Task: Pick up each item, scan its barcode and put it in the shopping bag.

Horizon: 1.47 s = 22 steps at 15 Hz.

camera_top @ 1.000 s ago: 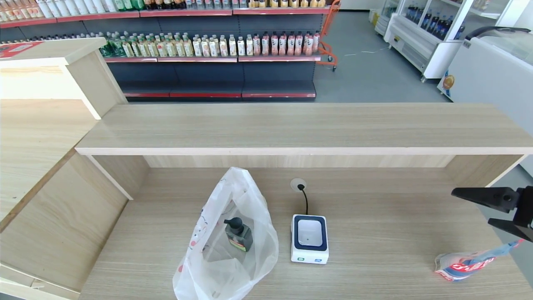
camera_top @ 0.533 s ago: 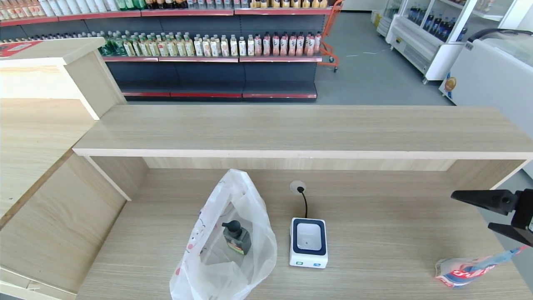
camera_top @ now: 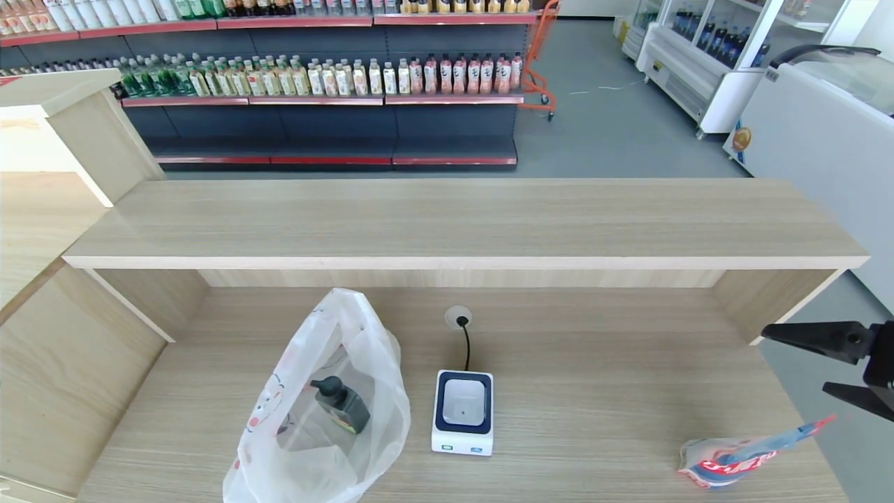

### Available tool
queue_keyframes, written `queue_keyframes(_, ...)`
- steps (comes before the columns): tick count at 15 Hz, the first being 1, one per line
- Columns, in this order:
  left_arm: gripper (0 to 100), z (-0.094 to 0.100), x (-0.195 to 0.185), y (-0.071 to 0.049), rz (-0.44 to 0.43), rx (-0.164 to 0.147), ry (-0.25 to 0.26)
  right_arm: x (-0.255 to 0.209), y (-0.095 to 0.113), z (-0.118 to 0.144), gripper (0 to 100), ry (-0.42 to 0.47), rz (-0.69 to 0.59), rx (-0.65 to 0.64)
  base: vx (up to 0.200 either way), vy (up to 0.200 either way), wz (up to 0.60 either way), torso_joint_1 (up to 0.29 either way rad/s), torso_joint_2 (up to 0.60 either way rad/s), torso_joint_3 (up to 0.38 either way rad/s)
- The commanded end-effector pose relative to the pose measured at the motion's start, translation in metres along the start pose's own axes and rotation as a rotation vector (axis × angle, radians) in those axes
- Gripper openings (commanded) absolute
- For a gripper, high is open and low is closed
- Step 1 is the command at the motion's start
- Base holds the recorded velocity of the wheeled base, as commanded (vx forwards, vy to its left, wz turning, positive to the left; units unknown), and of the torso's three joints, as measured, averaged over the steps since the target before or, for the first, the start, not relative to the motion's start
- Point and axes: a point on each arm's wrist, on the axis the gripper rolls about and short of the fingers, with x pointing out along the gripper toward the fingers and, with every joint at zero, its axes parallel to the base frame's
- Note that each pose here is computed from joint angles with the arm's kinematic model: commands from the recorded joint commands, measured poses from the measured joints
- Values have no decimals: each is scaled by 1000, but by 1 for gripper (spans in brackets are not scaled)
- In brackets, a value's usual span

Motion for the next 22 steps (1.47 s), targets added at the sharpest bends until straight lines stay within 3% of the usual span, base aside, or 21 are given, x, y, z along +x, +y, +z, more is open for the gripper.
queue_keyframes(1,100,0,0,0,-1,-1,-1,-1,0,-1,100,0,2,0,0,0,0,0,0,0)
queue_keyframes(7,100,0,0,0,13,-58,-5,-6,-1,-3,100,9,1,1,-167,0,0,2,1,2)
queue_keyframes(9,100,0,0,0,13,-56,-5,-6,-1,-3,100,9,1,1,-200,0,0,14,5,0)
queue_keyframes(12,100,0,0,0,8,-23,-3,-5,-1,-3,100,10,0,3,-200,0,0,1,-1,4)
queue_keyframes(14,100,0,0,0,8,-21,-3,-4,-3,0,100,-5,-25,17,0,0,0,0,0,0)
queue_keyframes(18,100,0,0,0,9,7,-3,9,-25,17,100,-60,-190,157,0,-150,0,-8,-1,5)
queue_keyframes(22,100,0,0,0,9,7,-3,13,-33,22,100,-60,-244,274,0,-200,0,12,4,0)
